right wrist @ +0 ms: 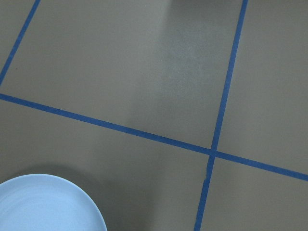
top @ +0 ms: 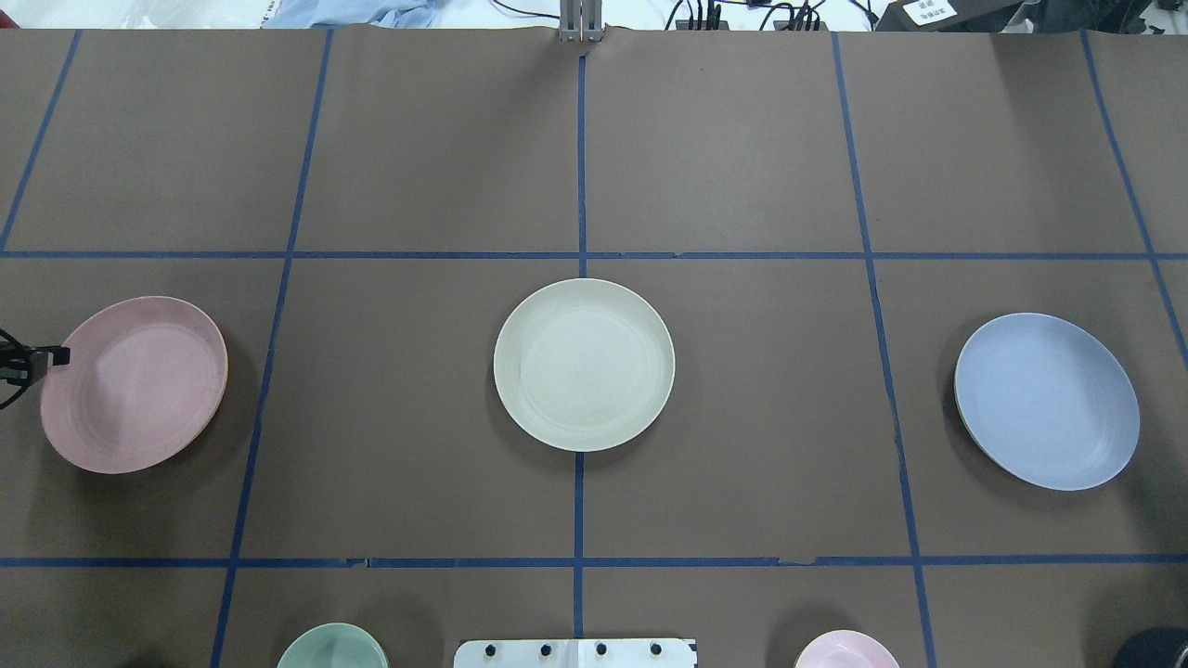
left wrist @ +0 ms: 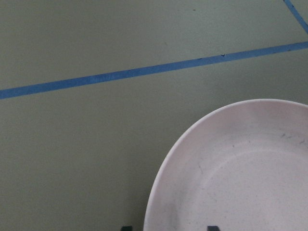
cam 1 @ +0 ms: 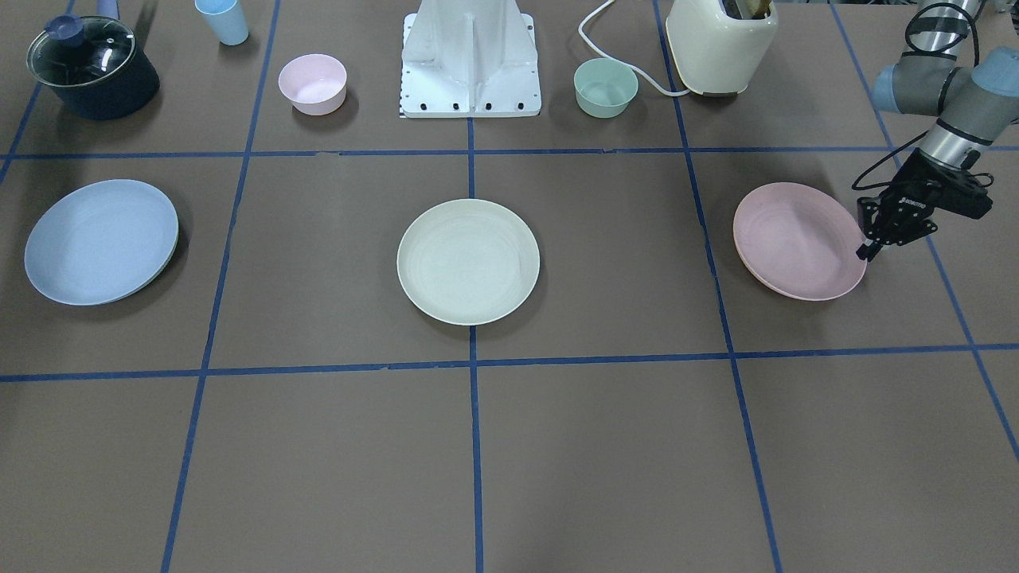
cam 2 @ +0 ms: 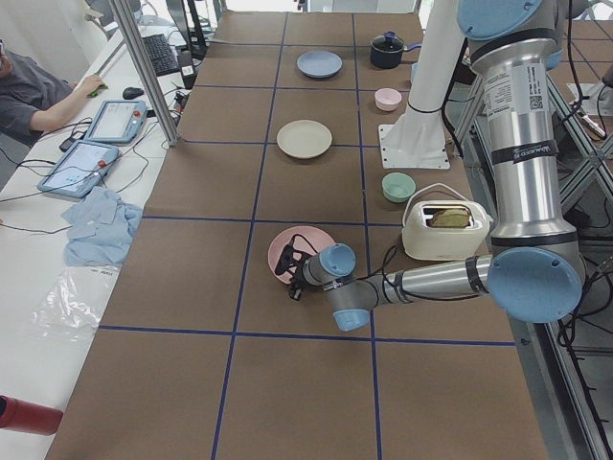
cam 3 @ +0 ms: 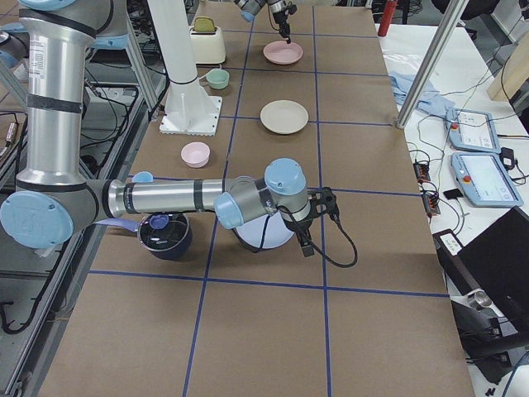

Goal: Stack three plates with pink and blue
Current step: 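Reach the left gripper to the pink plate's rim and grasp it, then carry the pink plate with the left gripper onto the cream plate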

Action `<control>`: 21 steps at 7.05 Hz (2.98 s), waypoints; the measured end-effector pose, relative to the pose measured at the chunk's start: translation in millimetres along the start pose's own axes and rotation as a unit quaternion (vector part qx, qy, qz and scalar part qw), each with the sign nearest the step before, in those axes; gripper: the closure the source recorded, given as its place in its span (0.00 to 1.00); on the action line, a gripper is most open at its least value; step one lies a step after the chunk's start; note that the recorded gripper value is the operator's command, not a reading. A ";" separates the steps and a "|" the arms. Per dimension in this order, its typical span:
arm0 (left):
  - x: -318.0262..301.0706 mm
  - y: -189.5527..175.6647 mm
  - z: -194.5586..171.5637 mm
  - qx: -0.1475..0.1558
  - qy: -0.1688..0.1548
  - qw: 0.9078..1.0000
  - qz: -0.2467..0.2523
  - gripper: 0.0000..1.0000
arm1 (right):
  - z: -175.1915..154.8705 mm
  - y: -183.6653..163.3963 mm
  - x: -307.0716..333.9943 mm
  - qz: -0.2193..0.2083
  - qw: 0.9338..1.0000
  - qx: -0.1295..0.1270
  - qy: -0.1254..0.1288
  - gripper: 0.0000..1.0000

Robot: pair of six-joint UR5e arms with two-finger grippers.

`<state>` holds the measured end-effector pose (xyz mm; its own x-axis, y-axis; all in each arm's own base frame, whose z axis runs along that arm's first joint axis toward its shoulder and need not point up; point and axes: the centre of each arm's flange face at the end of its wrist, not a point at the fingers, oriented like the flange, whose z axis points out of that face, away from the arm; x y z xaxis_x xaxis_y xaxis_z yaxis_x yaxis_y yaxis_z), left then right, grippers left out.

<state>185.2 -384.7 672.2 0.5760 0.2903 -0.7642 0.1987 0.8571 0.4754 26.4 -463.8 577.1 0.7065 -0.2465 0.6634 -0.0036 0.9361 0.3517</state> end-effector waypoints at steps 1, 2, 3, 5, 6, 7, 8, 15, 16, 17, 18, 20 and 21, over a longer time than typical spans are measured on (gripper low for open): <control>9.4 -5.2 -4.0 -0.002 0.016 1.000 0.003 1.00 | -0.1 -0.2 -0.1 0.000 1.000 0.000 0.000 0.00; 20.5 -12.3 -11.0 -0.011 0.039 0.999 0.005 1.00 | -0.1 -0.2 -0.1 0.000 1.000 0.000 0.000 0.00; 28.9 -26.2 -22.5 -0.017 0.060 0.998 0.003 1.00 | 0.1 -0.2 0.1 0.000 1.000 0.000 0.000 0.00; 74.7 -79.3 -48.2 -0.024 0.072 0.997 -0.008 1.00 | 0.1 -0.2 0.0 0.000 1.000 0.000 0.000 0.00; 114.8 -114.2 -62.0 -0.028 0.068 0.997 -0.016 1.00 | -0.1 -0.3 -0.1 0.000 1.000 0.000 0.000 0.00; 153.8 -144.2 -73.1 -0.028 0.069 0.997 -0.027 1.00 | -0.1 -0.3 -0.1 0.000 1.000 0.000 0.000 0.00; 186.7 -162.2 -73.8 -0.027 0.075 0.996 -0.046 1.00 | -0.1 -0.3 -0.2 0.000 1.000 0.000 0.000 0.00; 496.5 -142.6 73.3 -0.056 0.038 0.981 -0.181 1.00 | -0.8 -0.4 -0.4 0.000 1.000 0.001 -0.001 0.00; 508.5 -138.3 90.5 -0.056 0.028 0.981 -0.186 1.00 | -0.9 -0.5 -0.5 0.000 1.000 0.001 -0.001 0.00; 513.6 -134.1 100.1 -0.058 0.023 0.981 -0.186 0.75 | -1.0 -0.5 -0.6 0.000 1.000 0.001 -0.001 0.00; 515.3 -132.3 103.5 -0.059 0.021 0.981 -0.186 0.01 | -0.9 -0.5 -0.8 0.000 1.000 0.001 -0.001 0.00; 514.6 -131.4 103.2 -0.058 0.021 0.982 -0.181 0.00 | -0.9 -0.5 -0.8 0.000 1.000 0.001 -0.001 0.00; 513.7 -135.6 95.6 -0.055 0.026 0.984 -0.166 0.00 | -0.4 -0.5 -1.2 0.000 1.000 0.000 -0.002 0.00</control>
<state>529.9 -392.5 256.9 0.4520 0.0049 -0.8920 0.2803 0.9485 0.1473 25.9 -463.9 575.9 0.7040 -0.2472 0.6657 -0.0042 0.9360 0.3520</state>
